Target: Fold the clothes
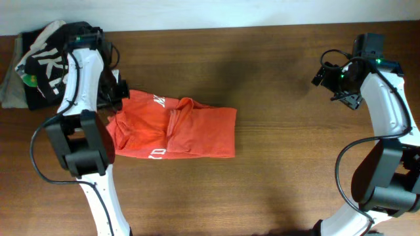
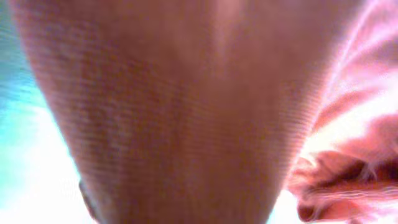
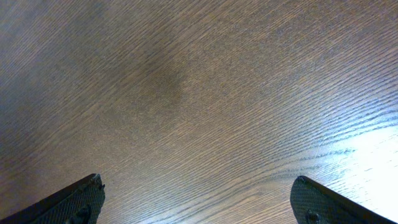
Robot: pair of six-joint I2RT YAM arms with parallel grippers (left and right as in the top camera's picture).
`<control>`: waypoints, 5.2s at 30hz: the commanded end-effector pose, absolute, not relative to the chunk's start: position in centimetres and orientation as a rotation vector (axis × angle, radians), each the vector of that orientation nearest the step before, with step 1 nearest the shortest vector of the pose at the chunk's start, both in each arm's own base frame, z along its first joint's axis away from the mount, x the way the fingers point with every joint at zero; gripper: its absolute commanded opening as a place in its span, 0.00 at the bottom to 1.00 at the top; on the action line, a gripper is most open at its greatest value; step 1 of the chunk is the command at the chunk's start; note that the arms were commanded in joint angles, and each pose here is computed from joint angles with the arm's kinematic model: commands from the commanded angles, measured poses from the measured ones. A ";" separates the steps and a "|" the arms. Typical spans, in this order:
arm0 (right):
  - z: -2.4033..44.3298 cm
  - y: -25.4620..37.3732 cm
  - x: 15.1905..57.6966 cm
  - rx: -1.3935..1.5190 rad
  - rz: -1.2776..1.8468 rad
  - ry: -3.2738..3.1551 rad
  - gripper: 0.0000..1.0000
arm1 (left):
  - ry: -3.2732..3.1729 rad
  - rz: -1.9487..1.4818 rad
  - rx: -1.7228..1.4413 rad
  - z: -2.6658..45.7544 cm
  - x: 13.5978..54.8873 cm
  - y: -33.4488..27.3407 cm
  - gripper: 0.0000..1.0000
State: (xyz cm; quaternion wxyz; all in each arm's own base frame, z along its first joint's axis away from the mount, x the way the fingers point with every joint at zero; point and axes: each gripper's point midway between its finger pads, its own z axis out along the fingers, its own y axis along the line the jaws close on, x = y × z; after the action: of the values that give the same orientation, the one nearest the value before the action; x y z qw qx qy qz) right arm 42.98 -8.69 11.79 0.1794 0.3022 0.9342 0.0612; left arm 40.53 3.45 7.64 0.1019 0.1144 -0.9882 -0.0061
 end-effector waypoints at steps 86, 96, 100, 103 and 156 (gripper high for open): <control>12.7 -9.1 43.1 0.839 0.145 2.621 0.99 | -2.946 0.476 -0.635 9.0 36.8 -19.6 0.99; 12.7 -9.1 43.1 0.839 0.145 2.621 0.99 | -2.897 0.471 -0.714 8.2 35.5 -20.5 0.49; 12.7 -9.1 43.1 0.839 0.145 2.621 0.99 | -2.885 0.467 -0.736 8.2 35.0 -21.1 0.02; 12.7 -9.1 43.1 0.839 0.145 2.621 0.99 | -2.862 0.458 -0.724 8.6 34.3 -20.9 0.01; 12.7 -9.1 43.1 0.839 0.145 2.621 0.99 | -2.910 0.534 -0.644 6.6 35.9 -27.5 0.58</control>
State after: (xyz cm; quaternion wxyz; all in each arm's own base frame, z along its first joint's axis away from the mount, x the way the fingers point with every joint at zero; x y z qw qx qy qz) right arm 42.99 -8.70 11.80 0.1796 0.3021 0.9342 0.0610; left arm 35.68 -26.77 6.96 0.0545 -0.2148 -0.9620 0.1597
